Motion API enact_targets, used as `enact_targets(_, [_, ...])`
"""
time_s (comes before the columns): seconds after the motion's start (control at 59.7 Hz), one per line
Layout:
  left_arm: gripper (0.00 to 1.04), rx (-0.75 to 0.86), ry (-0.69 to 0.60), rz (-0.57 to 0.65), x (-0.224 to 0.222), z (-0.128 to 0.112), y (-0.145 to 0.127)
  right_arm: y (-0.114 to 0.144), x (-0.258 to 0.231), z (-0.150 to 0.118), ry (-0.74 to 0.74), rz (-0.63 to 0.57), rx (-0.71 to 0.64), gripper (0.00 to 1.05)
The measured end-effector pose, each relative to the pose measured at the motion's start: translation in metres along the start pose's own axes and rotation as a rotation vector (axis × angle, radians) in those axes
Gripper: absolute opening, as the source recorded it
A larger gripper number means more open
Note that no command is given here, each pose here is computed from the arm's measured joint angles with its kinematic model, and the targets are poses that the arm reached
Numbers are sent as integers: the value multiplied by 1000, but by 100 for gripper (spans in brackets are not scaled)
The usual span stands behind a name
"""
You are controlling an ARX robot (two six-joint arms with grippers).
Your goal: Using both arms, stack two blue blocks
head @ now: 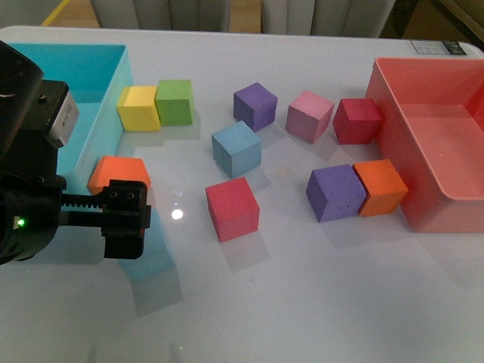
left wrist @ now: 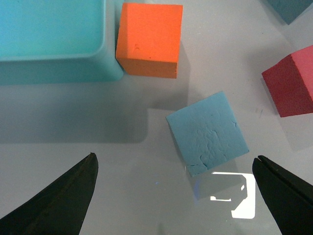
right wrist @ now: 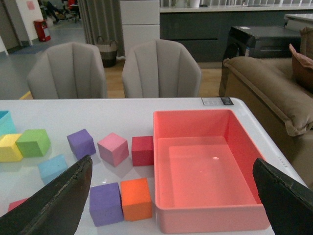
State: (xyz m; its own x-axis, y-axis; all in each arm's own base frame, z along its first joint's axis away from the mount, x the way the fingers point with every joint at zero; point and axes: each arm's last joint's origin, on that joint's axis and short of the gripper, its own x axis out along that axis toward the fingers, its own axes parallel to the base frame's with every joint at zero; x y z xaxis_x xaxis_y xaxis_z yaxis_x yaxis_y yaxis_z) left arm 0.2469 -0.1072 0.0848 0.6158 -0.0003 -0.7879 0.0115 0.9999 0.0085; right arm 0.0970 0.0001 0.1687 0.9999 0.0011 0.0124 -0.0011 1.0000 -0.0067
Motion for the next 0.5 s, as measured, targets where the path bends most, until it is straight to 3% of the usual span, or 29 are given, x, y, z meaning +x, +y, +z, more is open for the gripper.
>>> enact_targets(0.503, [96, -50, 95, 61, 40, 11, -16, 0, 0, 0, 0, 0, 0, 96])
